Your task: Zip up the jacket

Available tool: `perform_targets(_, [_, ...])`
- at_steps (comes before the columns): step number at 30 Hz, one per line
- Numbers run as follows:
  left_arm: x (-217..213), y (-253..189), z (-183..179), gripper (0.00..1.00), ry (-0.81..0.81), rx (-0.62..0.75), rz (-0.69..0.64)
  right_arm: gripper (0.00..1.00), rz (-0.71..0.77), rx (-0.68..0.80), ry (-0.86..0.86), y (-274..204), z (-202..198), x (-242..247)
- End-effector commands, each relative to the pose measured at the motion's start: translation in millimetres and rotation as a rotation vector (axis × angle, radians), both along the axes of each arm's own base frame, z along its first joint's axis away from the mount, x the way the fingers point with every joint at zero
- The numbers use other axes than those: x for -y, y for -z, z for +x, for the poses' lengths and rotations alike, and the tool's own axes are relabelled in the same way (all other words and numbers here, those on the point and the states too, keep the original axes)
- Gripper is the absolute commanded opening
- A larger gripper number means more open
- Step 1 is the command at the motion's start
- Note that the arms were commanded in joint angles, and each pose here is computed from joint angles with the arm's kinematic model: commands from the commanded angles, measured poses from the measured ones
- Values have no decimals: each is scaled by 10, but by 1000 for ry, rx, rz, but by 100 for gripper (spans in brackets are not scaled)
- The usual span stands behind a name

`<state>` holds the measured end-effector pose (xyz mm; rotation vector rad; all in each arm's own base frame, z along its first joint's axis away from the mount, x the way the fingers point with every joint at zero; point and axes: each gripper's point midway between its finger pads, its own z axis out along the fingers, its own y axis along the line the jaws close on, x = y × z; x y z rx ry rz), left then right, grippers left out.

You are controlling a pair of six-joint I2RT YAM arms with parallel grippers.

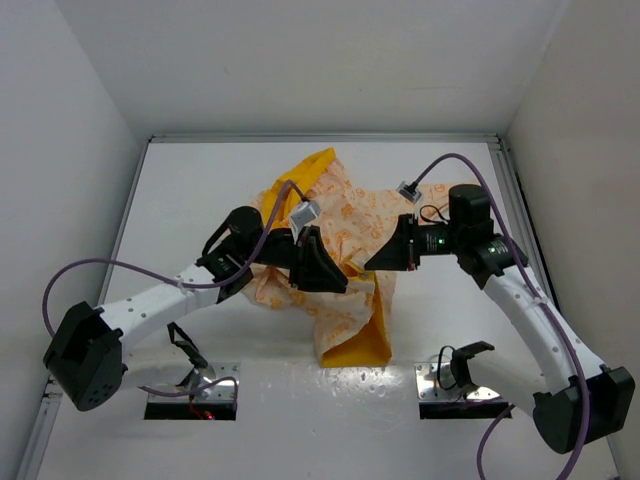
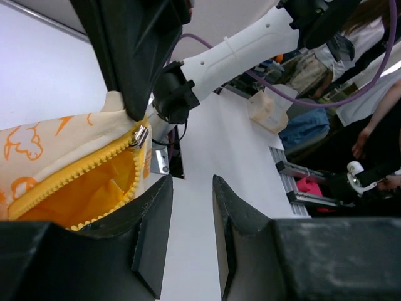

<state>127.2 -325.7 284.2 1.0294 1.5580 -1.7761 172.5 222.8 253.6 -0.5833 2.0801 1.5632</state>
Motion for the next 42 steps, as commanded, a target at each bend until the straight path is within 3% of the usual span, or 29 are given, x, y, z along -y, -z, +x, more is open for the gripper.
perform_targets(1, [26, -74, -27, 37, 14, 1, -32, 0, 39, 82, 0, -159, 44, -43])
perform_targets(21, [-15, -120, 282, 38, -172, 23, -136, 0, 67, 70, -50, -223, -84, -92])
perform_targets(42, [89, 46, 178, 39, -145, 23, -122, 0, 102, 82, -47, -346, -8, -141])
